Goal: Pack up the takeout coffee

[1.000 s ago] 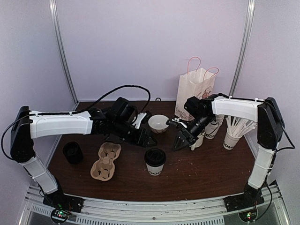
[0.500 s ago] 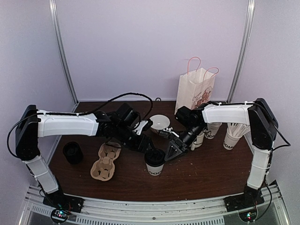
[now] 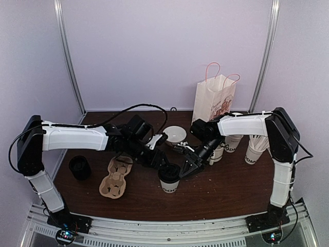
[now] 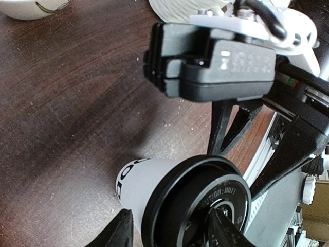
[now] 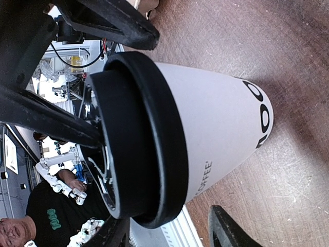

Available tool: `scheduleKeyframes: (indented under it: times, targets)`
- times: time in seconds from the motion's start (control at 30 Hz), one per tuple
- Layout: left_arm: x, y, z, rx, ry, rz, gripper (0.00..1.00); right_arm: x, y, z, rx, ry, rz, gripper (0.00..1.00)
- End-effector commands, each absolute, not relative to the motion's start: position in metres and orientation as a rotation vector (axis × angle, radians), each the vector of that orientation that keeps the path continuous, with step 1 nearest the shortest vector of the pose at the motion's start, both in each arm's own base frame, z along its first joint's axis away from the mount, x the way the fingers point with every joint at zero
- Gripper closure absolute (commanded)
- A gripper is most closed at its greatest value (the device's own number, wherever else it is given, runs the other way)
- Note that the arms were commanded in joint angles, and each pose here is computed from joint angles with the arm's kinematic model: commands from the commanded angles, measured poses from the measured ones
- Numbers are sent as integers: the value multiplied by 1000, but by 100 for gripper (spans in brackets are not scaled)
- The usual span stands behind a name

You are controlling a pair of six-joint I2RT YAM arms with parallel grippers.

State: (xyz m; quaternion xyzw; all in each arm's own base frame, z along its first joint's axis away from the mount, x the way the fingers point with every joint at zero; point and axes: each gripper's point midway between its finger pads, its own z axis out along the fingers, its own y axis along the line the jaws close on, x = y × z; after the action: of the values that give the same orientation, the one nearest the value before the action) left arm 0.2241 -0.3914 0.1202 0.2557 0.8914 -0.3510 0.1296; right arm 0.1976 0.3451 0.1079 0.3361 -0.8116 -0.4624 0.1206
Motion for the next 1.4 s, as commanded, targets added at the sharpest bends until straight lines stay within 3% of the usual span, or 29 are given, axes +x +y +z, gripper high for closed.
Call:
scheduleKeyframes:
  times: [0.0, 0.2, 0.33, 0.47, 0.6, 0.73, 0.93, 1.17, 1.37]
  targets:
    - [218, -377, 95, 716, 2686, -967, 50, 208, 347, 93, 986, -2429, -1281, 46]
    - [217, -372, 90, 704, 2710, -941, 51, 236, 294, 26, 1003, -2689, -645, 50]
    - [217, -368, 91, 700, 2715, -910, 51, 239, 287, 16, 1016, -2696, -550, 52]
    - [217, -367, 97, 721, 2695, -903, 49, 247, 293, 31, 1079, -2707, -577, 53]
    - [226, -379, 130, 769, 2564, -964, 40, 249, 326, 96, 1142, -2612, -984, 53]
    - [236, -390, 165, 817, 2457, -979, 30, 249, 337, 146, 1269, -2564, -1149, 50]
    - [244, -386, 181, 847, 2439, -889, 22, 244, 337, 172, 1361, -2538, -1207, 47]
    - [266, -350, 224, 819, 2296, -626, 22, 254, 329, 211, 1675, -2636, -1171, 49]
    - [312, -276, 257, 511, 2217, -387, 12, 258, 337, 223, 2062, -2657, -1008, 27]
